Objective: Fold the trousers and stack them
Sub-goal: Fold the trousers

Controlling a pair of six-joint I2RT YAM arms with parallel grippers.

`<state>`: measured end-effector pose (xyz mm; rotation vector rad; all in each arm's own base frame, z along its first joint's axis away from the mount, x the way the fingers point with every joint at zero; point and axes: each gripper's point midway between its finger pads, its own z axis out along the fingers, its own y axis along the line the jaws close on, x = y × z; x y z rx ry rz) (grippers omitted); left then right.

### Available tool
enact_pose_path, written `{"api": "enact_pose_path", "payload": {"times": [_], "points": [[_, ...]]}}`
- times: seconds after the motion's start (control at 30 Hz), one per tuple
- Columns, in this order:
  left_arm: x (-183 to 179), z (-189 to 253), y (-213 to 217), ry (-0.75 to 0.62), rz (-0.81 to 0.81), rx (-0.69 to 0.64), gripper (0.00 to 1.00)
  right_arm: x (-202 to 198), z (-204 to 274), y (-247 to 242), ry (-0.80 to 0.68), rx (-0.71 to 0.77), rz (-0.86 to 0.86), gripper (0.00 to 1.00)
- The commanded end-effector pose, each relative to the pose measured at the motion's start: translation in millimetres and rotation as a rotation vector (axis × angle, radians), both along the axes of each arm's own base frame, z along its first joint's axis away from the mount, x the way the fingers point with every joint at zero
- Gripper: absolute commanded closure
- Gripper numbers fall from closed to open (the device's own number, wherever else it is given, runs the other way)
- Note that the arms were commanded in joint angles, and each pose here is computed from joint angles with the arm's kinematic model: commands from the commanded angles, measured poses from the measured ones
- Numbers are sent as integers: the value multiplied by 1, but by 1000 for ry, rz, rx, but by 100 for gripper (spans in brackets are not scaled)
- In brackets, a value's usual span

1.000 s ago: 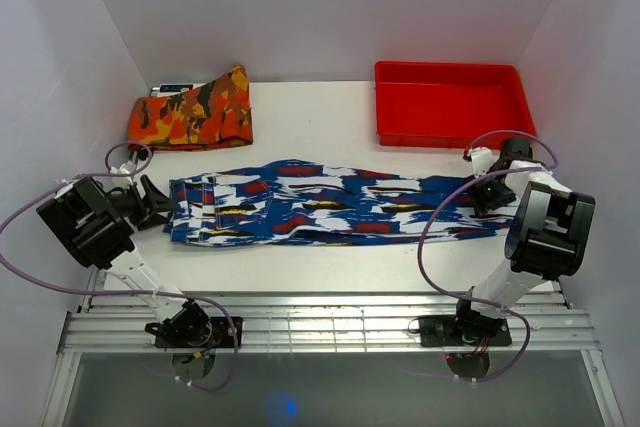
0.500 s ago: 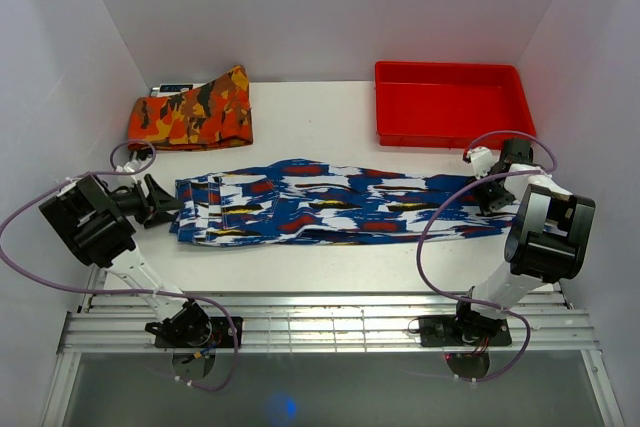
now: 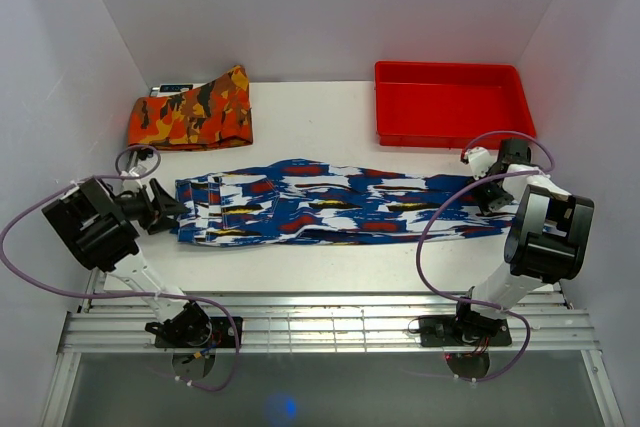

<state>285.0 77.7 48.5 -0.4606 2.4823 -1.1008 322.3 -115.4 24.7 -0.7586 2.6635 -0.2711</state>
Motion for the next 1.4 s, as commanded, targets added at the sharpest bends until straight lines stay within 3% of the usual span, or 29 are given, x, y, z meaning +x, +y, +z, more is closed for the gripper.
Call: {"api": "enact_pose_path", "payload": {"times": [0.0, 0.33, 0.53, 0.7, 0.83, 0.97, 1.27, 1.3, 1.33, 1.37], "points": [[12, 2, 0, -57, -8, 45, 23, -11, -7, -9, 35, -56, 0, 43], [29, 4, -26, -92, -53, -69, 35, -11, -8, -9, 41, -78, 12, 44], [46, 22, -22, -158, -48, -100, 69, -12, -10, -8, 45, -86, 23, 47], [73, 59, -2, -267, -61, -5, 100, -16, -15, -14, 50, -132, 40, 52], [89, 75, 12, -297, -59, 35, 100, -18, -18, -17, 50, -157, 58, 52], [96, 60, 22, -250, -48, 58, 100, -17, -19, -17, 49, -167, 67, 53], [61, -4, 22, -69, -48, 92, 100, -18, -15, -16, 49, -164, 73, 53], [60, -7, 24, -60, -40, 102, 98, -18, -14, -17, 48, -165, 71, 53], [59, -10, 28, -53, -27, 111, 91, -17, -14, -17, 45, -166, 70, 53], [61, -11, 32, -59, -23, 139, 71, -17, -13, -17, 46, -165, 71, 52]]}}
